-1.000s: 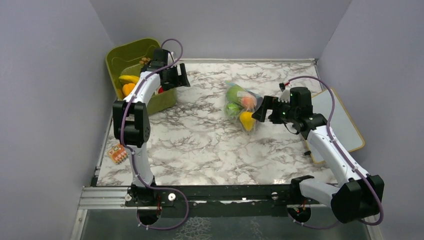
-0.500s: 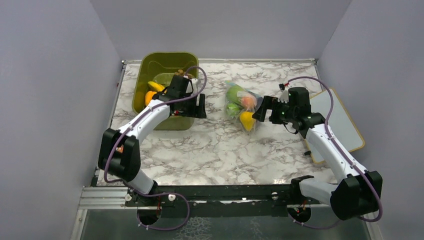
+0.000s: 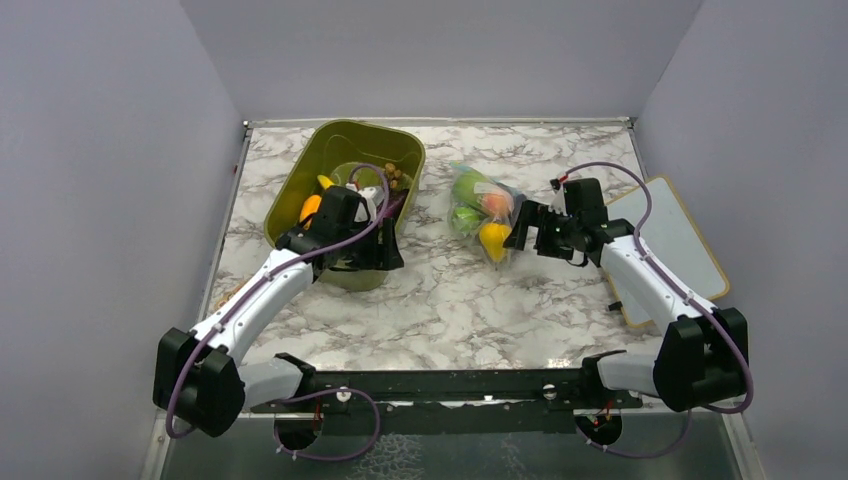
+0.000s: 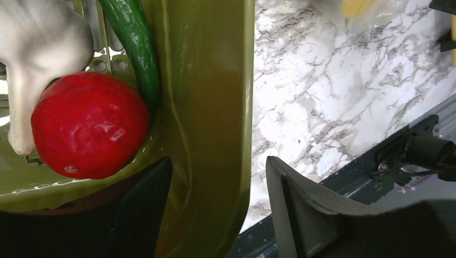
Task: Open the zip-top bag and remove the fake food
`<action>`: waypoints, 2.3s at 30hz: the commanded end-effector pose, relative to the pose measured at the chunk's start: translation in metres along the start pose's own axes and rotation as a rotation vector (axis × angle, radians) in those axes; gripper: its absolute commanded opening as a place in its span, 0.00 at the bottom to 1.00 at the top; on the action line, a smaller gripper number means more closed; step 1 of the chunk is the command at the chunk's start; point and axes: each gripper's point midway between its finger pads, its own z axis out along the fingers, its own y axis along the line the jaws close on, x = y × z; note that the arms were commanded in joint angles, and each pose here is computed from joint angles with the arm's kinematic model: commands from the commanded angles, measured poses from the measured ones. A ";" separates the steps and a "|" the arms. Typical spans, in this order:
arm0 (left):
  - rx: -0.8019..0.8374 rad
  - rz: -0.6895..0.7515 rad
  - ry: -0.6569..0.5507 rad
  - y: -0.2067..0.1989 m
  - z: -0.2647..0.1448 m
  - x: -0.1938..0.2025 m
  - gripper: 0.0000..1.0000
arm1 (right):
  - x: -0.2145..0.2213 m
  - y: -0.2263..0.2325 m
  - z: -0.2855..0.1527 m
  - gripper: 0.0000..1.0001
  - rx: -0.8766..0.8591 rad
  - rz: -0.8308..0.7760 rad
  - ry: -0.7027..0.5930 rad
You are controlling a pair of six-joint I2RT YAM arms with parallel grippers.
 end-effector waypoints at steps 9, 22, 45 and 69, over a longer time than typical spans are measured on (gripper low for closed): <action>-0.027 -0.020 -0.167 -0.016 -0.053 -0.027 0.69 | -0.035 -0.038 0.004 1.00 0.234 0.086 -0.117; 0.214 0.084 -0.334 -0.085 -0.101 -0.083 0.77 | -0.078 -0.069 0.044 0.97 0.098 0.344 -0.084; 0.291 0.240 -0.172 -0.157 -0.038 -0.023 0.73 | -0.101 -0.082 0.101 0.58 -0.067 0.378 -0.126; 0.220 0.185 -0.231 -0.154 -0.030 -0.023 0.72 | -0.085 -0.053 0.114 0.50 -0.384 0.362 -0.133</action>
